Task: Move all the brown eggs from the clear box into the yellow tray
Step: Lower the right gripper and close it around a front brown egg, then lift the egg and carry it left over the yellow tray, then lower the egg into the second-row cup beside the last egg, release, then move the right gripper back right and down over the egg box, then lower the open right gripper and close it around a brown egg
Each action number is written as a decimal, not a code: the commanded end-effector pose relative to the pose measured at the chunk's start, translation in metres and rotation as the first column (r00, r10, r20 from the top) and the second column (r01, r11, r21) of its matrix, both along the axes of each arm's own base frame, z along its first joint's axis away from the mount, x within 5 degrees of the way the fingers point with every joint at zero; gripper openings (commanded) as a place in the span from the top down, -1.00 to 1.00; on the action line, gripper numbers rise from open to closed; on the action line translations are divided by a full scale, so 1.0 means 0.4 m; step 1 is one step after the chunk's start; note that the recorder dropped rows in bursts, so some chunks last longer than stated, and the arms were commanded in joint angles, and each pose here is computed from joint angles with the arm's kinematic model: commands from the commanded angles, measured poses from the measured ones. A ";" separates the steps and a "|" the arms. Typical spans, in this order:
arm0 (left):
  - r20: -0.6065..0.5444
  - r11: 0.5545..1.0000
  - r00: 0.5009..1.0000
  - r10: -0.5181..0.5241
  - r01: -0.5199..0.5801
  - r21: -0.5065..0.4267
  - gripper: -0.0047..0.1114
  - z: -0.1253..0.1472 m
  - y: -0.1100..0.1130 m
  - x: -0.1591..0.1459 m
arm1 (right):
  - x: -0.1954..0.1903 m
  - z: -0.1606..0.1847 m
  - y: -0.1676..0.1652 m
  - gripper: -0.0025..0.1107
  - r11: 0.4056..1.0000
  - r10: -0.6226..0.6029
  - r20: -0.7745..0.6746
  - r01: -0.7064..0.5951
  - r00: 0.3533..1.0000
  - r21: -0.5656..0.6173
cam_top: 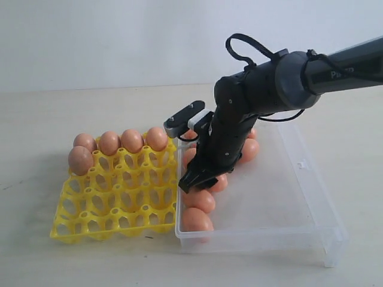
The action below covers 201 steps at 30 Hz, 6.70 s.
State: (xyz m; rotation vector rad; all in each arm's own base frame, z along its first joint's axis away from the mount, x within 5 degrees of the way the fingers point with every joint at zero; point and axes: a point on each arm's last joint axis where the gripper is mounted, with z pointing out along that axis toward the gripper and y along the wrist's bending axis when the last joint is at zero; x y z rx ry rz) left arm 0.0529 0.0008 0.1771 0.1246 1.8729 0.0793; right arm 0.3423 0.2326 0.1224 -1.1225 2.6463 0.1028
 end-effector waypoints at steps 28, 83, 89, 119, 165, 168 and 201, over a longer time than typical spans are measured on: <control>0.016 1.000 1.000 -0.004 0.004 -0.006 0.92 0.005 -0.001 -0.001 | -0.149 0.300 0.064 0.96 0.816 -0.208 0.606 -0.206 0.768 0.541; 0.016 1.000 1.000 -0.004 0.004 -0.006 0.92 0.005 -0.001 -0.001 | -0.030 -0.023 0.312 0.96 0.736 -0.154 0.542 -0.270 0.826 0.620; 0.016 1.000 1.000 -0.004 0.004 -0.006 0.92 0.005 -0.001 -0.001 | -0.030 -0.024 0.312 0.96 0.739 -0.152 0.540 -0.267 0.828 0.618; 0.016 1.000 1.000 -0.004 0.004 -0.006 0.92 0.005 -0.001 -0.001 | -0.030 -0.028 0.310 0.06 0.748 -0.150 0.530 -0.254 0.835 0.613; 0.016 1.000 1.000 -0.004 0.004 -0.008 0.92 0.005 -0.001 -0.001 | -0.159 0.223 -0.003 0.06 1.000 -0.026 -0.014 0.026 1.000 -0.014; 0.016 1.000 1.000 -0.004 0.004 -0.008 0.92 0.005 -0.001 -0.001 | -0.134 0.188 -0.021 0.06 0.999 0.026 -0.037 -0.028 0.999 -0.045; 0.016 1.000 1.000 -0.004 0.004 -0.006 0.92 0.005 -0.001 -0.001 | -0.121 0.094 0.026 0.07 0.957 0.282 -0.022 -0.283 0.959 -0.066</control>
